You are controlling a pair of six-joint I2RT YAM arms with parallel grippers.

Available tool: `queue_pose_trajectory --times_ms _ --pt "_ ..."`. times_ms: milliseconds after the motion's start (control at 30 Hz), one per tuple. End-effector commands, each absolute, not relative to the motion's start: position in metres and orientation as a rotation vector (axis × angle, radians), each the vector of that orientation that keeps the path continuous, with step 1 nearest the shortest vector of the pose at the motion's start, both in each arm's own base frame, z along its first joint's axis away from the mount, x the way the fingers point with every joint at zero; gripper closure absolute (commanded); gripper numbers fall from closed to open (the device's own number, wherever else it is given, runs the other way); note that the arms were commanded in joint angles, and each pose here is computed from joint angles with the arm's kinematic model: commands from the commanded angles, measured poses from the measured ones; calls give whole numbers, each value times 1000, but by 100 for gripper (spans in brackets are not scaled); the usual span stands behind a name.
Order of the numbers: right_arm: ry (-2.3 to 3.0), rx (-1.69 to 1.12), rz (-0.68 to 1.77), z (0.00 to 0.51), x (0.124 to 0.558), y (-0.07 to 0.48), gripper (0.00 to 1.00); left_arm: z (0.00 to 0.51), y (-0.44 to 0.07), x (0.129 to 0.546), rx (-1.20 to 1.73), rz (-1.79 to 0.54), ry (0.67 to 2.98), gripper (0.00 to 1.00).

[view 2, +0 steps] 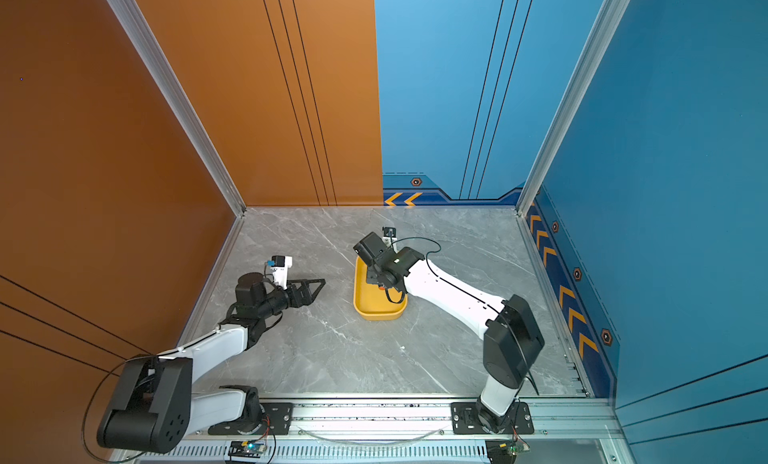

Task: Put the screwdriver in the bin
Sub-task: 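Lift the screwdriver with the right gripper and carry it over the yellow bin, then lower the held screwdriver into the yellow bin with the right gripper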

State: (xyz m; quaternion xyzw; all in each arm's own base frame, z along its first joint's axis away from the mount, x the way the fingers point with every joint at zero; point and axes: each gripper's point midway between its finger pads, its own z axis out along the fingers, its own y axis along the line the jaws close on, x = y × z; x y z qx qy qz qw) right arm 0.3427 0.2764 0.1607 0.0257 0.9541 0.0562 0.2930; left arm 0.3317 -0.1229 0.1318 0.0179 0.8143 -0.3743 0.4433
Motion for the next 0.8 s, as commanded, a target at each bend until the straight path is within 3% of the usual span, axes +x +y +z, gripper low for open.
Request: queue_pose_trajectory --times_ms 0,767 --pt "2557 78 55 149 346 275 100 144 -128 333 89 -949 1998 2" --pt "2687 78 -110 67 345 279 100 144 -126 332 87 -926 1992 2"
